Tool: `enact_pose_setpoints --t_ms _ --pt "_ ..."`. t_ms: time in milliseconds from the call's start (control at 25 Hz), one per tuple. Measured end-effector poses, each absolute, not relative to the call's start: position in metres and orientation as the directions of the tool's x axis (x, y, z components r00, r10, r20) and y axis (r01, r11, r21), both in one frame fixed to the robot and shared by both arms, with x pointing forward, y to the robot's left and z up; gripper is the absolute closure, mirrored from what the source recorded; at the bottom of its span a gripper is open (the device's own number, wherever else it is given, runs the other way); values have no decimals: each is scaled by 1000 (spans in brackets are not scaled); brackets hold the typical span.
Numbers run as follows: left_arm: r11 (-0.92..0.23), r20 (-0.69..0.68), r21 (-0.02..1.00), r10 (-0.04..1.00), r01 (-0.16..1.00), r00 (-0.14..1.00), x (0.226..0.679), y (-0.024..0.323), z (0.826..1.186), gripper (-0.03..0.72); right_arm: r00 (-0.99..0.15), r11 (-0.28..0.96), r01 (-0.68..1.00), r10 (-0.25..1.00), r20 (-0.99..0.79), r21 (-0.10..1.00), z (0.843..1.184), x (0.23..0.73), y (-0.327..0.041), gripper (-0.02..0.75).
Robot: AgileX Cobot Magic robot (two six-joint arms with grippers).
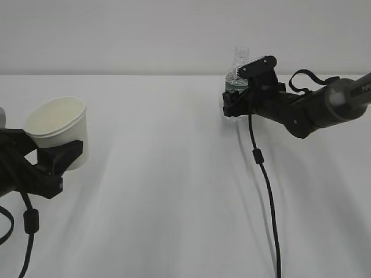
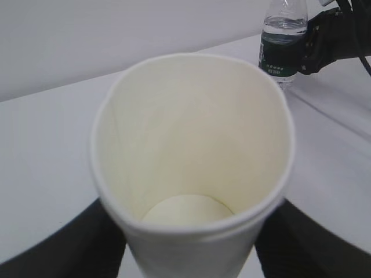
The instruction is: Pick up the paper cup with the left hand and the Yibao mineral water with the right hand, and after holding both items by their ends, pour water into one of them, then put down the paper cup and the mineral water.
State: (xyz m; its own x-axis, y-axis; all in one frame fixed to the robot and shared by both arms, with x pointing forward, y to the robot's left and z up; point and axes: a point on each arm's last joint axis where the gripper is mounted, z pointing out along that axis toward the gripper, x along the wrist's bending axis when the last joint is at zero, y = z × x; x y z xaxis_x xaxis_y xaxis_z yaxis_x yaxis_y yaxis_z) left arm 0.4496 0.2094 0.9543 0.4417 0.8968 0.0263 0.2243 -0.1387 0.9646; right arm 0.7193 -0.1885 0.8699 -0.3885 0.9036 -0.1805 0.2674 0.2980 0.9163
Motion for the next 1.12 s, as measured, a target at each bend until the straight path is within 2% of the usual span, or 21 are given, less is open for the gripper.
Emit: enact_pose_setpoints --t_ms 720,1120 --pt "-141 28 965 895 223 445 450 209 954 225 -373 314 351 911 -176 882 884 717 -192 277" --pt "-152 28 957 896 247 444 449 210 952 225 -353 285 371 924 -149 884 909 705 -196 279"
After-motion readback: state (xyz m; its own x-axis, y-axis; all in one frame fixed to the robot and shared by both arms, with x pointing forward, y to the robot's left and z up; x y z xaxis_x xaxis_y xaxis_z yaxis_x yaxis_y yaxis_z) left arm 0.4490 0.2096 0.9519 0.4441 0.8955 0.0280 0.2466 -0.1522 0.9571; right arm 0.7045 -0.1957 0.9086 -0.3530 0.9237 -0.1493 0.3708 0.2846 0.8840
